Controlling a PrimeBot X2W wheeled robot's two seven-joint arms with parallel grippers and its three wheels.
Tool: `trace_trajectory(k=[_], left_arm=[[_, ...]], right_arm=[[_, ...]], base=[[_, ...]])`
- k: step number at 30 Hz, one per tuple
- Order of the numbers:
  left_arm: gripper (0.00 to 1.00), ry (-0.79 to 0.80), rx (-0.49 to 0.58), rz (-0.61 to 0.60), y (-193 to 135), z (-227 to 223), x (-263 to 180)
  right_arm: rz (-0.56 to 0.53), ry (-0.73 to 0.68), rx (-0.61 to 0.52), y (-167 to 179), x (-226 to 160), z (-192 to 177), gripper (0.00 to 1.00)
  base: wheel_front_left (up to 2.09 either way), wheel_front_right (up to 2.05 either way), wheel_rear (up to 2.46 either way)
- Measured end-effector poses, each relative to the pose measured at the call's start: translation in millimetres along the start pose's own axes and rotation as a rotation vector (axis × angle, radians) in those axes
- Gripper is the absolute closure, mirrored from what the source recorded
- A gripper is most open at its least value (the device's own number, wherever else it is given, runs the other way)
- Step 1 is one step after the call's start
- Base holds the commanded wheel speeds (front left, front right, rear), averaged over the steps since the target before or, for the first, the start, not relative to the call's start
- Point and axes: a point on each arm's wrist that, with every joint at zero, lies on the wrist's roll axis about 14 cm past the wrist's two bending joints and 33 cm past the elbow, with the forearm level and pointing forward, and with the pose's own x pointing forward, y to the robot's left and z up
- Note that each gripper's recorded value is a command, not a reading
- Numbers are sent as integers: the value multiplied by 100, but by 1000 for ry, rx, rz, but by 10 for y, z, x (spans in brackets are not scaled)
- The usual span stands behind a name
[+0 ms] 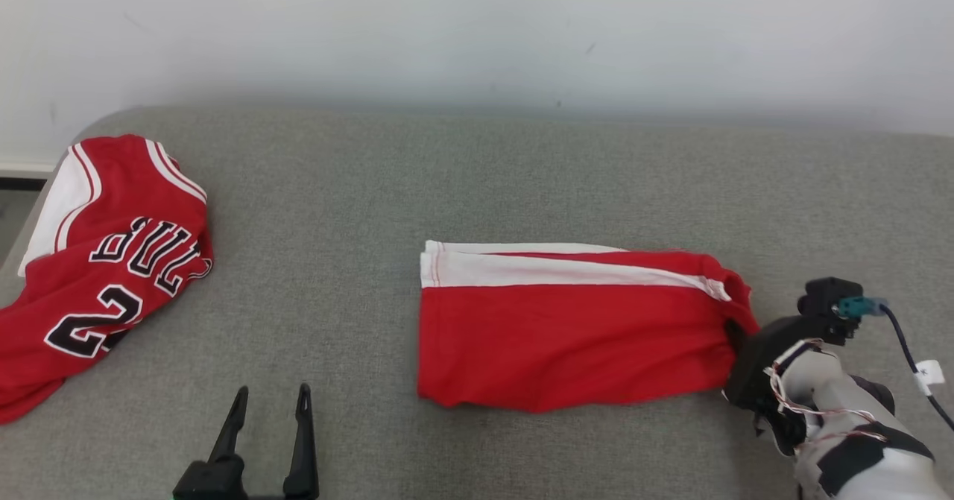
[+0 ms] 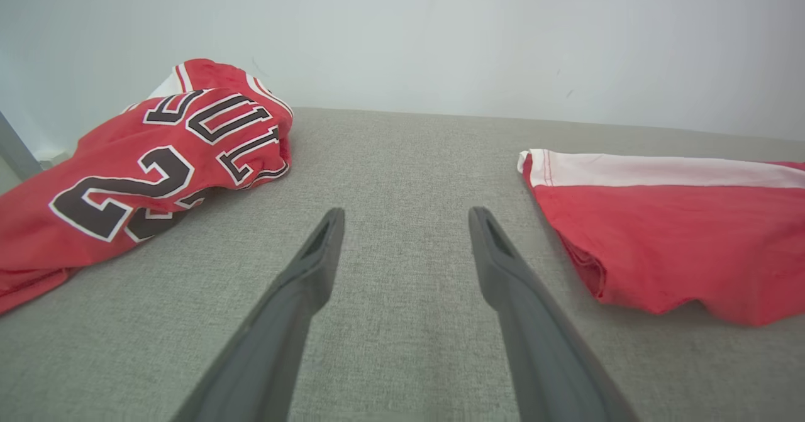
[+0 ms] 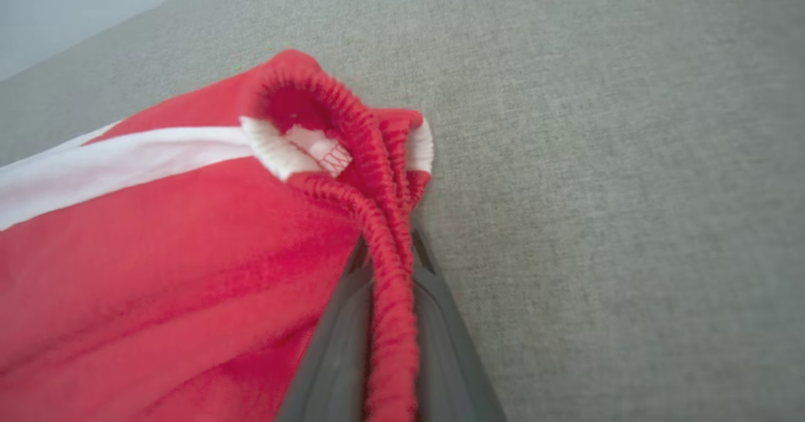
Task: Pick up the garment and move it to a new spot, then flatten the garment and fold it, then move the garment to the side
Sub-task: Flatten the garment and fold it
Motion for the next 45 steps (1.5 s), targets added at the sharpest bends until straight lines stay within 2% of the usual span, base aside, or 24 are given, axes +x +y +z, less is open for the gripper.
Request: trace_trajectory(k=[8,12,16,23,30,35,39,45], left_arm=[[0,4,-18,-25,-80,-18,-14],[0,10,-34,-48,-171,-37,12],[0,12,-42,-70,-260,-43,52],[0,14,-50,-92,-341,-47,84],[0,16,-65,-79,-308,-49,32],[0,23,-81,-62,-276,-68,-28],[0,28,-89,-51,-245,-86,-67],[0,32,-96,-26,-185,-99,-134]], right_arm=[[-98,14,-30,-649,-324,78,100],[-104,-1,-43,-780,-447,194,100],[-78,3,-31,-769,-531,220,100],[50,10,66,-451,-588,375,100],[272,69,190,232,-582,487,100],[376,97,237,647,-516,537,100],[428,120,251,915,-458,535,100],[468,192,212,1285,-332,340,100]], base=[[0,0,0],[0,0,0],[0,0,0],[0,0,0],[0,0,0],[0,0,0],[0,0,0],[0,0,0]])
